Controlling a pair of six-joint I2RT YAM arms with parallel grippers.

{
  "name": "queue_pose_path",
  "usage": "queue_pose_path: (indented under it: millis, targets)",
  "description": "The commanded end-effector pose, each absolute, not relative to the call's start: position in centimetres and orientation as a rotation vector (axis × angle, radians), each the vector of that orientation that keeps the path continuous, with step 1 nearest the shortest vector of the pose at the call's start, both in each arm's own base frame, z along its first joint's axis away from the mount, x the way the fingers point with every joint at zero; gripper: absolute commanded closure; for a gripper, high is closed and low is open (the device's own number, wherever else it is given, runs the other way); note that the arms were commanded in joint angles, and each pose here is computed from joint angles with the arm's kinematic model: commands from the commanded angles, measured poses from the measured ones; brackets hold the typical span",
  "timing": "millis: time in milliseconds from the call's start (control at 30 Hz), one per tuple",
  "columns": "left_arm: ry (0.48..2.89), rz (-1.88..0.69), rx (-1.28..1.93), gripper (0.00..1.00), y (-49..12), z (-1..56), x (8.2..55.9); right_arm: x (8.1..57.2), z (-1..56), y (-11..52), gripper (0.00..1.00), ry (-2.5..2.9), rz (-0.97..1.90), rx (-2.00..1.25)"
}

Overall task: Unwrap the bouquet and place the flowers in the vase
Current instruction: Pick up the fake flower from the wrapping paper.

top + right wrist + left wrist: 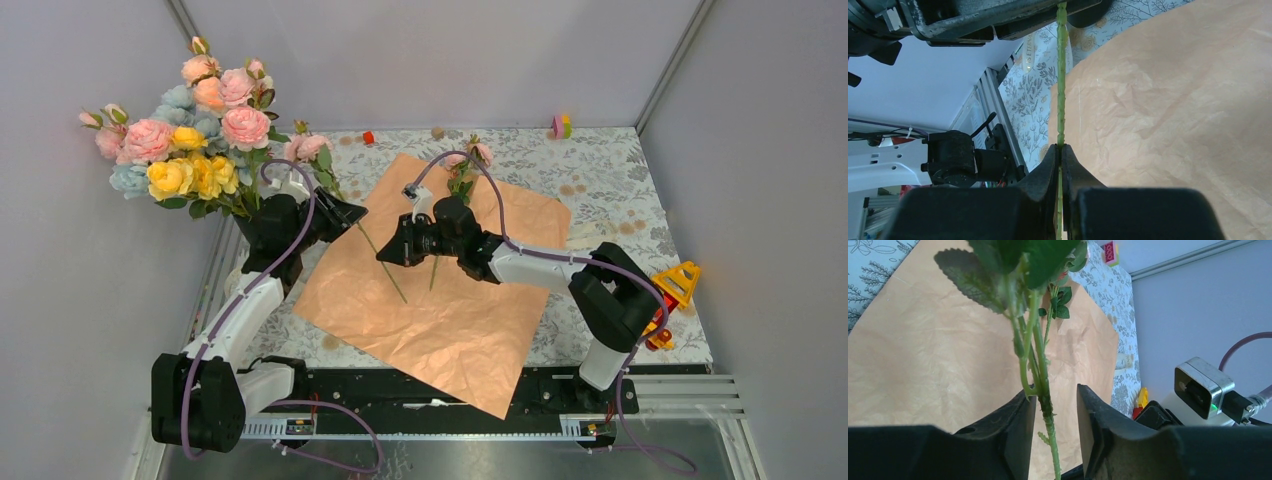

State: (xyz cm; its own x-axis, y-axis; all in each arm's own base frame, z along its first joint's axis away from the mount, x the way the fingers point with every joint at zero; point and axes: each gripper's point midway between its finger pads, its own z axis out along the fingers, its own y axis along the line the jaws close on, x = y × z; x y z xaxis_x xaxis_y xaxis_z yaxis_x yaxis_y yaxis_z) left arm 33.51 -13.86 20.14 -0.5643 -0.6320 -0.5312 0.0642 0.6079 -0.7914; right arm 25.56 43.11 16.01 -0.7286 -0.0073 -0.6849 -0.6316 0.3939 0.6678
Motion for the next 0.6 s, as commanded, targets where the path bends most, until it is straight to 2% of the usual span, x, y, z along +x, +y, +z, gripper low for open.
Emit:
queue_pose_path:
  millis: [0, 167, 567]
  targets:
    - [1.88, -1.044, -0.415, 0.65, -13.99, 22.24, 34.07, 24.92, 19.94, 43.81, 1.0, 1.908, 1.427, -0.6]
    - [1.882, -1.054, -0.413, 0.72, -14.11, 22.23, 33.99, 24.73, 19.79, 43.8, 1.0, 1.909, 1.434, -0.611]
    - [1.901, -1.054, -0.394, 1.0, -14.24, 21.99, 33.64, 24.97, 19.06, 43.38, 1.0, 1.922, 1.387, -0.615]
